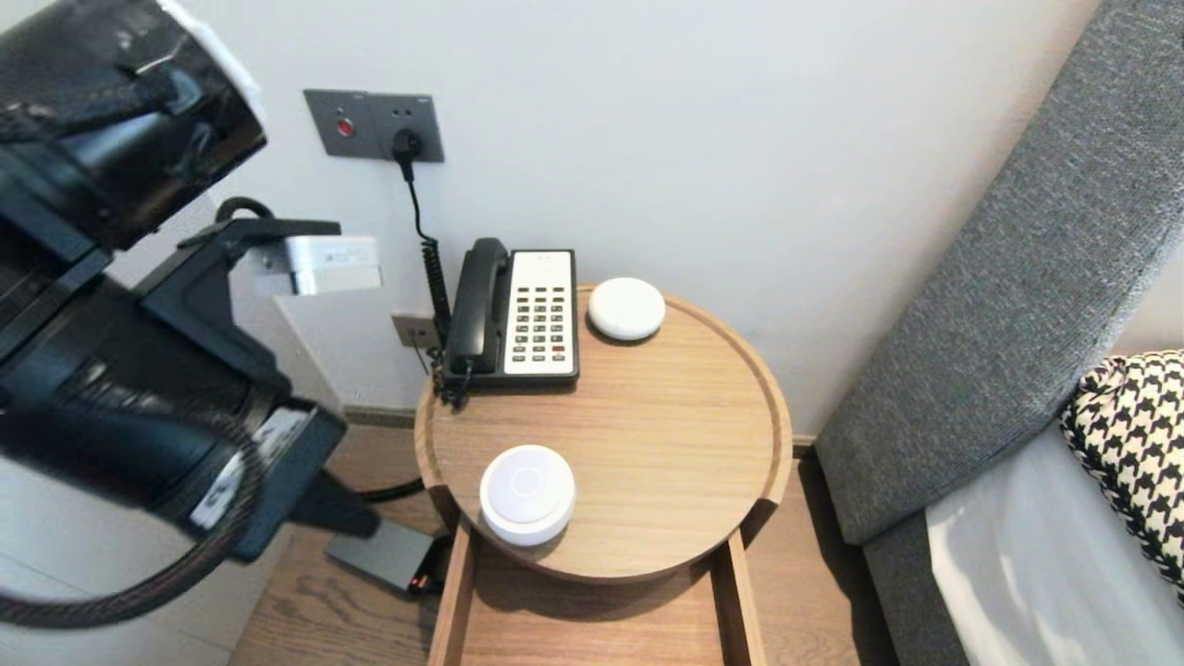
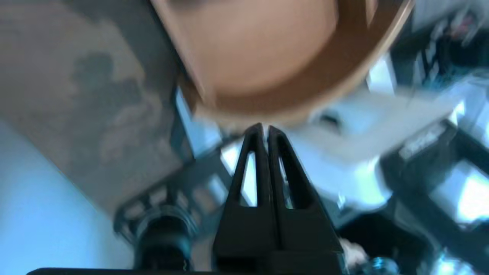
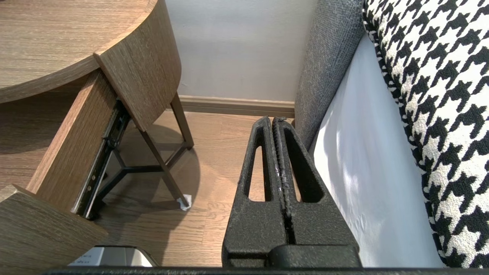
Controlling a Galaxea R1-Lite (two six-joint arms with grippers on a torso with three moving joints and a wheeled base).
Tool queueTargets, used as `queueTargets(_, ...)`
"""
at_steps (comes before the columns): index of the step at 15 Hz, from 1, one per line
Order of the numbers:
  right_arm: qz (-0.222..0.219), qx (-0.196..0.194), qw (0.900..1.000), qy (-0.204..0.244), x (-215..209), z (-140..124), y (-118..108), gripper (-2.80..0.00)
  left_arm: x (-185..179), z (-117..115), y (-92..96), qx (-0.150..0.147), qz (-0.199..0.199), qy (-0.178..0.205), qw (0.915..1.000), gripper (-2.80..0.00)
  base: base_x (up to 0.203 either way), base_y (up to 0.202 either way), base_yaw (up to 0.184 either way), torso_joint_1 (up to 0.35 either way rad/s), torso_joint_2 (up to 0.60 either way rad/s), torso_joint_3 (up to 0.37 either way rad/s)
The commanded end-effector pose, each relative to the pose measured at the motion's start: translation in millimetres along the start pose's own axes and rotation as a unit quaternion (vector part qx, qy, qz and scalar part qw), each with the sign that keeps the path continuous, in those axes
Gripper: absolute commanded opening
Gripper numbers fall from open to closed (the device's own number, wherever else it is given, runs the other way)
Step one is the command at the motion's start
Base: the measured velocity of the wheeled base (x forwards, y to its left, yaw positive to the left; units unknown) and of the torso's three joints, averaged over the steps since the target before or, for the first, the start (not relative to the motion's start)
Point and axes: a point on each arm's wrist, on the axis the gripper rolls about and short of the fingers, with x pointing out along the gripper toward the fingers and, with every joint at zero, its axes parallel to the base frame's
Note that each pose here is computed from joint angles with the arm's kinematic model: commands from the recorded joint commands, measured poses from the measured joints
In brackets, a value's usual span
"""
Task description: Close the nightstand drawer
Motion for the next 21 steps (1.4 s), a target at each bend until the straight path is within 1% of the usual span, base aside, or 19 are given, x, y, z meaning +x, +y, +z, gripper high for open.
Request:
queueTargets(1, 0.0, 0.0, 1.0, 0.013, 1.8, -7.3, 0.0, -2.8, -6.8, -31.5, 7.7, -0.003, -0.006, 0.018, 0.9998, -2.8, 0.0, 0.0, 0.0, 0.0, 0.0, 0.0)
queueTargets(3, 0.0, 0.0, 1.0, 0.013, 1.7, -7.1, 0.0, -2.8, 10.2, -54.3, 15.8, -0.006, -0.007, 0.05, 0.9987, -2.8, 0.0, 0.0, 0.0, 0.0, 0.0, 0.0)
queueTargets(5, 0.0, 0.0, 1.0, 0.013, 1.8, -7.3, 0.0, -2.8, 27.5, -77.7, 20.0, 0.005, -0.015, 0.072, 0.9973, -2.8, 0.0, 0.0, 0.0, 0.0, 0.0, 0.0)
queueTargets(8, 0.0, 0.0, 1.0, 0.013, 1.8, -7.3, 0.0, -2.8, 54.6, -108.4, 14.9, 0.049, -0.036, 0.107, 0.9923, -2.8, 0.0, 0.0, 0.0, 0.0, 0.0, 0.0)
queueTargets(10, 0.0, 0.0, 1.0, 0.013, 1.8, -7.3, 0.0, -2.8, 72.3, -119.0, 10.4, 0.071, -0.047, 0.117, 0.9896, -2.8, 0.0, 0.0, 0.0, 0.0, 0.0, 0.0)
queueTargets(13, 0.0, 0.0, 1.0, 0.013, 1.8, -7.3, 0.0, -2.8, 96.0, -130.9, 2.0, 0.111, -0.057, 0.134, 0.9832, -2.8, 0.0, 0.0, 0.0, 0.0, 0.0, 0.0)
queueTargets(15, 0.0, 0.0, 1.0, 0.013, 1.8, -7.3, 0.0, -2.8, 109.9, -132.8, -1.4, 0.123, -0.058, 0.139, 0.981, -2.8, 0.0, 0.0, 0.0, 0.0, 0.0, 0.0)
queueTargets(16, 0.0, 0.0, 1.0, 0.013, 1.8, -7.3, 0.0, -2.8, 116.1, -133.3, -3.1, 0.129, -0.054, 0.135, 0.9808, -2.8, 0.0, 0.0, 0.0, 0.0, 0.0, 0.0)
queueTargets(18, 0.0, 0.0, 1.0, 0.013, 1.8, -7.3, 0.0, -2.8, 131.6, -135.1, -8.4, 0.151, -0.028, 0.126, 0.98, -2.8, 0.0, 0.0, 0.0, 0.0, 0.0, 0.0)
queueTargets(20, 0.0, 0.0, 1.0, 0.013, 1.8, -7.3, 0.0, -2.8, 137.5, -136.8, -15.9, 0.171, -0.03, 0.122, 0.9772, -2.8, 0.0, 0.0, 0.0, 0.0, 0.0, 0.0)
queueTargets(21, 0.0, 0.0, 1.0, 0.013, 1.8, -7.3, 0.0, -2.8, 139.5, -135.5, -17.5, 0.172, -0.029, 0.122, 0.9771, -2.8, 0.0, 0.0, 0.0, 0.0, 0.0, 0.0)
